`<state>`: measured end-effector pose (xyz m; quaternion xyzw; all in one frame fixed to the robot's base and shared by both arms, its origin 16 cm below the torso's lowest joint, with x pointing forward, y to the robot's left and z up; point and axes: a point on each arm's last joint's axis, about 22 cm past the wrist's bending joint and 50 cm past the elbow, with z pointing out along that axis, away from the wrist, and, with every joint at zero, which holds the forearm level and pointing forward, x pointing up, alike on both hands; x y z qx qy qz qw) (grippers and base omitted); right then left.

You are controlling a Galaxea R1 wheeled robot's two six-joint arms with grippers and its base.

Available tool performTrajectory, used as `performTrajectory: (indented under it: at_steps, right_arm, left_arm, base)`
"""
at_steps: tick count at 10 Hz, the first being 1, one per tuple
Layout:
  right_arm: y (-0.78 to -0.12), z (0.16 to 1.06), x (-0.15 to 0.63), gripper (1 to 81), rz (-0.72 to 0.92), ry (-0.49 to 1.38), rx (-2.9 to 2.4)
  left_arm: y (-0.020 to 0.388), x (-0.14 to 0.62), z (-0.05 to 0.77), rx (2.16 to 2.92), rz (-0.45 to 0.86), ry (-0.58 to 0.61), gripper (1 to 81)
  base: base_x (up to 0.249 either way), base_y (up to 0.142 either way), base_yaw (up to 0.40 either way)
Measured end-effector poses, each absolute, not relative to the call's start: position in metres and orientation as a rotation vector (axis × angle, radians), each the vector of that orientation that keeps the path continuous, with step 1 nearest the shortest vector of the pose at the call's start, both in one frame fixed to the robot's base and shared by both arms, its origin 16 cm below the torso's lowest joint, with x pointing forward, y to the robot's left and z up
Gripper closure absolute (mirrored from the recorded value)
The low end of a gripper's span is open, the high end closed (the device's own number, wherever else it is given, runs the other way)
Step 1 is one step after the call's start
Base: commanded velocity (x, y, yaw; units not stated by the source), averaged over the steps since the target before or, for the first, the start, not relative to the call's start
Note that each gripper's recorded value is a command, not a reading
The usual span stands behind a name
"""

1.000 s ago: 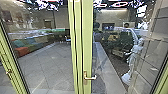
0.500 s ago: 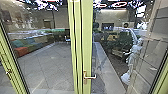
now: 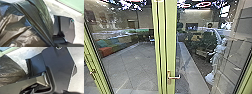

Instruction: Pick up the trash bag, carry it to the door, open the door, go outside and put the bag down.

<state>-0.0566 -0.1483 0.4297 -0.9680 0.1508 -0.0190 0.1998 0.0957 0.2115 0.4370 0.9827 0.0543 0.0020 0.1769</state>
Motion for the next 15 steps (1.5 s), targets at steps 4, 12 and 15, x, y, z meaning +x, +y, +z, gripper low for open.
performTrajectory:
  at_steps: [4, 12, 15]
  right_arm:
    - [-0.149, 0.430, -0.051, 1.0, -0.067, 0.421, -2.705]
    - [-0.142, 0.433, -0.058, 1.0, -0.049, 0.423, -2.685]
    - [-0.132, 0.452, -0.059, 1.0, -0.050, 0.421, -2.597]
  left_arm:
    - [0.212, 0.102, 0.438, 2.782, 0.019, 0.153, 81.1]
    - [0.215, 0.098, 0.437, 2.785, 0.002, 0.154, 81.1]
    - [0.216, 0.094, 0.438, 2.779, -0.006, 0.154, 81.1]
  base:
    - [0.137, 0.000, 0.000]
    - [0.053, 0.000, 0.000]
    - [0.000, 0.000, 0.000]
